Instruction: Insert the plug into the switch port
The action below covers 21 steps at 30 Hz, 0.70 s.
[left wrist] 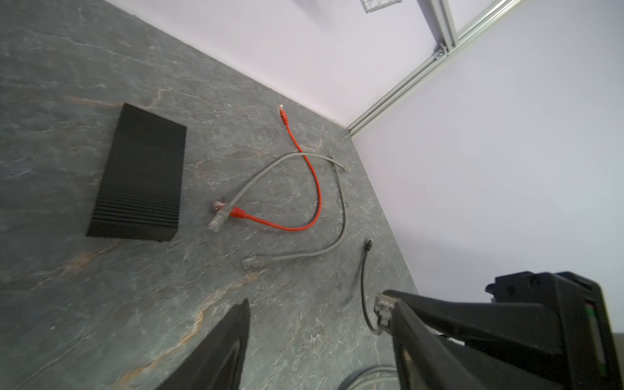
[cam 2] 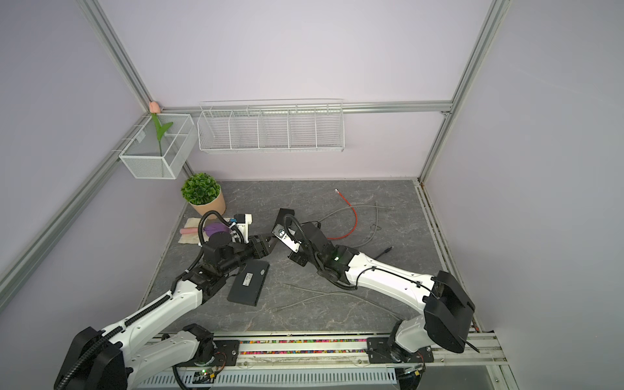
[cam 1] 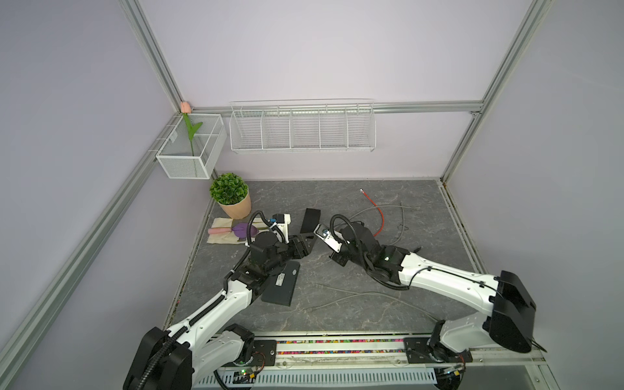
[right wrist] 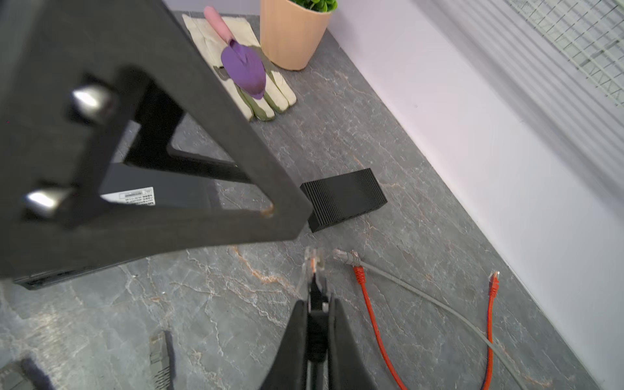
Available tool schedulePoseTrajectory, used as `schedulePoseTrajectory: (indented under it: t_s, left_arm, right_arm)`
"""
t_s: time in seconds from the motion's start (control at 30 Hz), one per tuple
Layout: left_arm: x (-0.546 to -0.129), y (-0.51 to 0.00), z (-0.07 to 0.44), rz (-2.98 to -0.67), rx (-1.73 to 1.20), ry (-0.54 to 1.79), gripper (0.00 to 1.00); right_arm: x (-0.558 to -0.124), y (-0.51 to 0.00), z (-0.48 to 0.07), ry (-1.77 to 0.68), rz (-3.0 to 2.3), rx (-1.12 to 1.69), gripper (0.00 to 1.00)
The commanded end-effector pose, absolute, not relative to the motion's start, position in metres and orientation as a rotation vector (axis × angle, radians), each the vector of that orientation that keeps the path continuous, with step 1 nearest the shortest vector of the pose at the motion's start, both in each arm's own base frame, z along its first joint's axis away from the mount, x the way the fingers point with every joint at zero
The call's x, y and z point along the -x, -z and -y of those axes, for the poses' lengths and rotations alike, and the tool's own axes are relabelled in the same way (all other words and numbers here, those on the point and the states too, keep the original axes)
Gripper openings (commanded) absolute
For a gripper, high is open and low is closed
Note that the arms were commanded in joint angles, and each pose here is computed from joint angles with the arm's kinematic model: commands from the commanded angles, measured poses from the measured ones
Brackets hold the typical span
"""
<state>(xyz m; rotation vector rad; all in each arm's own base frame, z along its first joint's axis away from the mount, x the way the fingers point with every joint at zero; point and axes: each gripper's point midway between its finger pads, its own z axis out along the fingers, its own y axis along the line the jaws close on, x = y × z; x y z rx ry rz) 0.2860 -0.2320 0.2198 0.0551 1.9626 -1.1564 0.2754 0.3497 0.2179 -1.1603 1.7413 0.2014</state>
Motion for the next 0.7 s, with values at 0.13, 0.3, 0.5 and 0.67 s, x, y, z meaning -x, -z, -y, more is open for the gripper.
schedulePoseTrajectory:
  t_s: [0.13, 0.3, 0.5, 0.67]
  left_arm:
    - [-0.285, -0.254, 0.258, -1.875, -0.135, 1.243, 0.63]
    - [-0.283, -0.252, 0.265, -1.883, -0.154, 1.253, 0.55]
    - [-0.283, -0.250, 0.268, -1.879, -0.162, 1.262, 0.44]
    - [-0.283, -0.253, 0.274, -1.878, -0.179, 1.287, 0.31]
  right_arm:
    - [-0.270, -0.216, -0.348, -0.221, -1.727, 1.192, 0.07]
    - [-0.272, -0.212, -0.349, -0.213, -1.733, 1.191, 0.07]
    - [-0.270, -0.216, -0.351, -0.239, -1.725, 1.195, 0.07]
    - [-0.271, -0.217, -0.349, -0.247, -1.723, 1.180, 0.07]
